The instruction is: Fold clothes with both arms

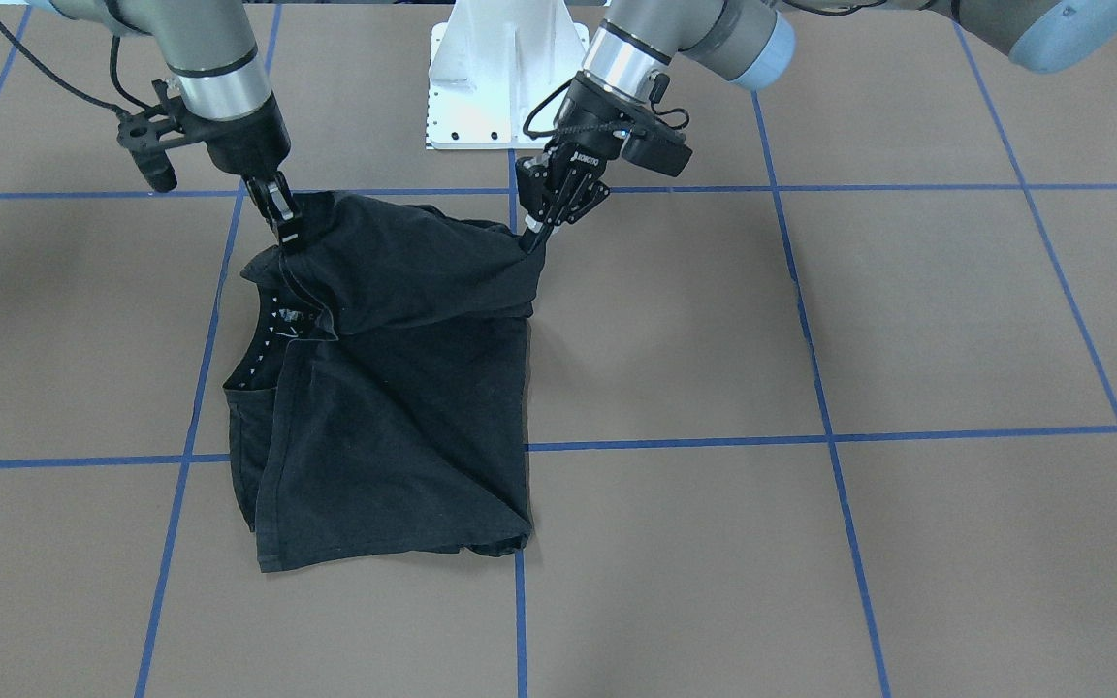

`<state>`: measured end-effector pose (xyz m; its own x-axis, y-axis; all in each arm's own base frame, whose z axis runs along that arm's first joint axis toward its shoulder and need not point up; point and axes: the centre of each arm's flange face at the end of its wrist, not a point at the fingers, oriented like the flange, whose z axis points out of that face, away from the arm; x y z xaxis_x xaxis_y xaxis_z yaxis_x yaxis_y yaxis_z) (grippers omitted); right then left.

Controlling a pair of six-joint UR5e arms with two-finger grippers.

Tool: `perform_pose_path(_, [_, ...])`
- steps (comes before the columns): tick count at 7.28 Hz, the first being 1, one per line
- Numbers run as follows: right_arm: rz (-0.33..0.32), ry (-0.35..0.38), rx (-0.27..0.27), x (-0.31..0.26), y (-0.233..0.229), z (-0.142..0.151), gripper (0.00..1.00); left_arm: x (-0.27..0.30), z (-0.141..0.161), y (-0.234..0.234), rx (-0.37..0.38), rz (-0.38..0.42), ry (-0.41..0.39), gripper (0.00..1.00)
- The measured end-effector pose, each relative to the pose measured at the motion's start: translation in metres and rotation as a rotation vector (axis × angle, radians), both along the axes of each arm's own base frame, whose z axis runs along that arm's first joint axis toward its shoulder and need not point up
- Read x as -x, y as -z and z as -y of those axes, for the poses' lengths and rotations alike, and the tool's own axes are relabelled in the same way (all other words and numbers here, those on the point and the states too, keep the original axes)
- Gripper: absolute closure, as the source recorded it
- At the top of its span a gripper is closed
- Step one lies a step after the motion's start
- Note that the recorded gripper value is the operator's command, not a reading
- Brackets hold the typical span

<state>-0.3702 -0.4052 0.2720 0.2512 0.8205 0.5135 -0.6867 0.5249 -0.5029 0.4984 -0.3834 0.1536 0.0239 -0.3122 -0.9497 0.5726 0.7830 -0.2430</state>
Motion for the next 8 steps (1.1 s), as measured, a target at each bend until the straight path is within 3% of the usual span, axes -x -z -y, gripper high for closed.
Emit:
perform_pose_path(4, [-0.120, 0.073, -0.037, 0.013, -0.024, 0.137, 1.00, -0.023, 0.102, -0.002, 0.030, 0.070, 0.076, 1.00])
perform_pose_path(5, [-0.134, 0.091, -0.043, 0.022, -0.030, 0.170, 0.29, -0.033, 0.129, -0.007, 0.028, 0.087, 0.098, 0.38])
perform_pose_path(6, [-0.131, 0.103, -0.060, 0.033, -0.042, 0.205, 0.00, -0.043, 0.159, -0.015, 0.023, 0.104, 0.119, 0.00])
perform_pose_path(8, [-0.131, 0.134, -0.109, 0.051, -0.044, 0.263, 0.00, -0.052, 0.210, -0.020, 0.018, 0.122, 0.146, 0.00])
